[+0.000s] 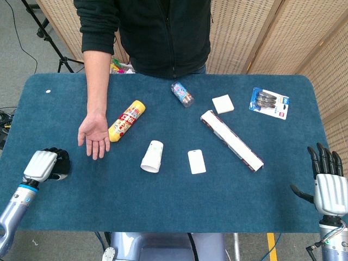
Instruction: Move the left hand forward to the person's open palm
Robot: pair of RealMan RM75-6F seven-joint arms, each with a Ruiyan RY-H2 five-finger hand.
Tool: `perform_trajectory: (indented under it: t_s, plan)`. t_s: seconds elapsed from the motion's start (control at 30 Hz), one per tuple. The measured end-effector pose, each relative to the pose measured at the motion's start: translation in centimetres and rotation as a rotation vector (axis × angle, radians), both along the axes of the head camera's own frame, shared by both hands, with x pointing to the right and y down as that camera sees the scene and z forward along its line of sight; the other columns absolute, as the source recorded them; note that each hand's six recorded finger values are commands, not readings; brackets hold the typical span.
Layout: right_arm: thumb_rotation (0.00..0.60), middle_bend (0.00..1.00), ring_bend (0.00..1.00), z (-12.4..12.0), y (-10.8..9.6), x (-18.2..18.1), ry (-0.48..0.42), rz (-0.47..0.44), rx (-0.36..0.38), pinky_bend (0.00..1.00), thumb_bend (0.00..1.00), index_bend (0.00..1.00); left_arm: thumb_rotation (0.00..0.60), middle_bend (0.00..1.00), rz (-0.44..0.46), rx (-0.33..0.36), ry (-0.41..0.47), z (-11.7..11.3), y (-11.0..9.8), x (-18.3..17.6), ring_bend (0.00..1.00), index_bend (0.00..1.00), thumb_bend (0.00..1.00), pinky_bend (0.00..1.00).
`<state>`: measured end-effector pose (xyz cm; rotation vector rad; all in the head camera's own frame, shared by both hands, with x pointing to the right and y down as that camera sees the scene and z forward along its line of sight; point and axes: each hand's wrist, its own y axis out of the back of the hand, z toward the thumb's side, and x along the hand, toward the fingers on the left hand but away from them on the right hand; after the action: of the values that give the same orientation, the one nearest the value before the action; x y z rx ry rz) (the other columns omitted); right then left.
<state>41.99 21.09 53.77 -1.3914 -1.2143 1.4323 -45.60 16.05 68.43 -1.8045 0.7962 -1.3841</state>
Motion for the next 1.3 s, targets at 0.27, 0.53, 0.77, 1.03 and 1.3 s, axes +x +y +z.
perform_trajectory:
  t_s: [0.27, 0.53, 0.77, 1.03, 1.3]
  plan:
    - [0.600, 0.00, 0.00, -0.1, 0.0, 0.0, -0.009, 0.003, -0.001, 0.00, 0.00, 0.02, 0.600, 0.54, 0.057, 0.199, 0.134, -7.2, -1.6, 2.6, 0.39, 0.61, 0.17, 0.48]
    - [0.600, 0.00, 0.00, -0.2, 0.0, 0.2, -0.016, 0.012, -0.001, 0.00, 0.00, 0.02, 0.600, 0.54, 0.035, 0.355, 0.191, -13.0, -3.6, 7.0, 0.39, 0.61, 0.17, 0.48]
    - [0.600, 0.00, 0.00, -0.2, 0.0, 0.3, -0.019, 0.011, -0.006, 0.00, 0.00, 0.02, 0.600, 0.54, -0.038, 0.395, 0.043, -13.6, -6.2, 9.8, 0.39, 0.61, 0.16, 0.48]
    - [0.600, 0.00, 0.00, -0.1, -0.2, 0.6, -0.022, 0.023, -0.010, 0.00, 0.00, 0.02, 0.600, 0.54, -0.112, 0.347, -0.008, -10.5, -7.8, 14.2, 0.39, 0.61, 0.13, 0.48]
    - [0.600, 0.00, 0.00, -0.3, -0.3, 1.0, -0.032, 0.037, -0.007, 0.00, 0.00, 0.02, 0.600, 0.00, -0.126, 0.270, -0.063, -8.4, -7.5, 16.1, 0.00, 0.08, 0.00, 0.06]
